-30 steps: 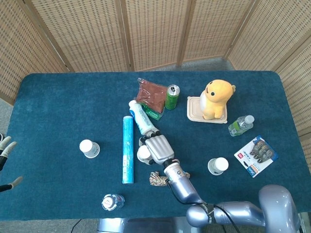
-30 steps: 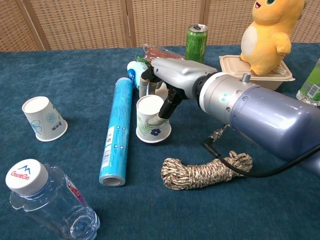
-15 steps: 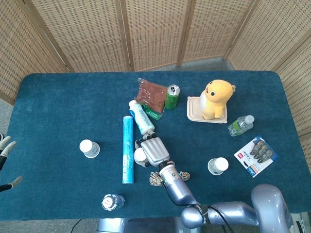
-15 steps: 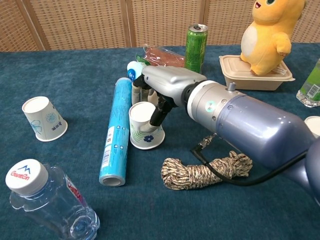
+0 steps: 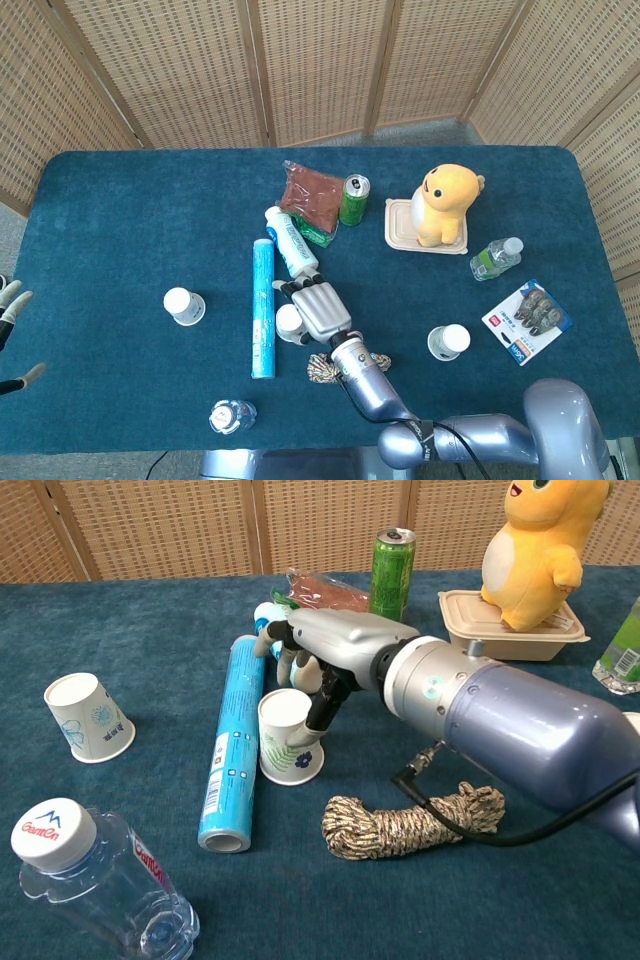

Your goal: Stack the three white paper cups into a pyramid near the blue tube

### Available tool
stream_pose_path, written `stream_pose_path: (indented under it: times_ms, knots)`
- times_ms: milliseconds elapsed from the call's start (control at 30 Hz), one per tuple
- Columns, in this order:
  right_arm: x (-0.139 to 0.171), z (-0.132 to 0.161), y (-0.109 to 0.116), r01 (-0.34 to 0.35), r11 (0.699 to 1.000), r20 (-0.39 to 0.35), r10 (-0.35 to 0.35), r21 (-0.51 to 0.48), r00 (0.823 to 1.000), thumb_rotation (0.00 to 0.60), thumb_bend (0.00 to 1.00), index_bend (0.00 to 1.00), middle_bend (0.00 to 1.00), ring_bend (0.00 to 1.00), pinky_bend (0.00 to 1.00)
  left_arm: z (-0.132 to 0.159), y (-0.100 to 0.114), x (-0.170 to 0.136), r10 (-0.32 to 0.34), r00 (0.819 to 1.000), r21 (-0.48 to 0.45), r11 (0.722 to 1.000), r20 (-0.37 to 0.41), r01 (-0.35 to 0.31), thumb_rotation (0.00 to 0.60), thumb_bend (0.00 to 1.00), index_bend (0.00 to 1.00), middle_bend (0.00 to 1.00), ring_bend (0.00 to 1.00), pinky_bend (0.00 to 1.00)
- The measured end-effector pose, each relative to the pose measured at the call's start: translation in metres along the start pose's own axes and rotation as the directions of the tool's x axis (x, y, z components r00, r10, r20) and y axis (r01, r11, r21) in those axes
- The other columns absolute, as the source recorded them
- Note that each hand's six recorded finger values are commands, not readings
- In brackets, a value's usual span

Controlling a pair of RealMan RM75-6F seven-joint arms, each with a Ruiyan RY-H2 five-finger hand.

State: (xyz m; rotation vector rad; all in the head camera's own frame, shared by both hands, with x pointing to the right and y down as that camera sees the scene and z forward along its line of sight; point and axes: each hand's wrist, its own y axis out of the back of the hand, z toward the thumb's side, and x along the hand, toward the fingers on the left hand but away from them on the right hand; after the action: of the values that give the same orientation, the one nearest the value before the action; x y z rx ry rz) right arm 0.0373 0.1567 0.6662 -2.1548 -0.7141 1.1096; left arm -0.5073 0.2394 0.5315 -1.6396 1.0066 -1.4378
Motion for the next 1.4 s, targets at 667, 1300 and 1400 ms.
stream_pose_path:
  times_ms: [667, 1300, 1400]
  knots:
    - [0.029, -0.033, 0.051, 0.070, 0.995, -0.109, -0.062, 0.072, 0.992, 0.600, 0.04, 0.16, 0.30, 0.20, 0.13, 0.003, 0.002, -0.001, 0.005, 1.000, -0.006, 1.000, 0.008, -0.005, 0.600, 0.22, 0.00, 0.00, 0.00, 0.00]
    - [0.080, -0.119, 0.067, 0.025, 0.972, -0.121, 0.004, 0.235, 0.993, 0.600, 0.03, 0.13, 0.26, 0.16, 0.13, 0.005, 0.001, -0.001, 0.002, 1.000, -0.006, 1.000, 0.012, -0.002, 0.600, 0.22, 0.00, 0.00, 0.00, 0.00]
    - [0.088, -0.138, 0.072, 0.017, 0.969, -0.092, 0.006, 0.246, 0.996, 0.600, 0.03, 0.13, 0.26, 0.16, 0.13, 0.006, 0.000, -0.002, -0.003, 1.000, -0.007, 1.000, 0.014, 0.003, 0.600, 0.22, 0.00, 0.00, 0.00, 0.00]
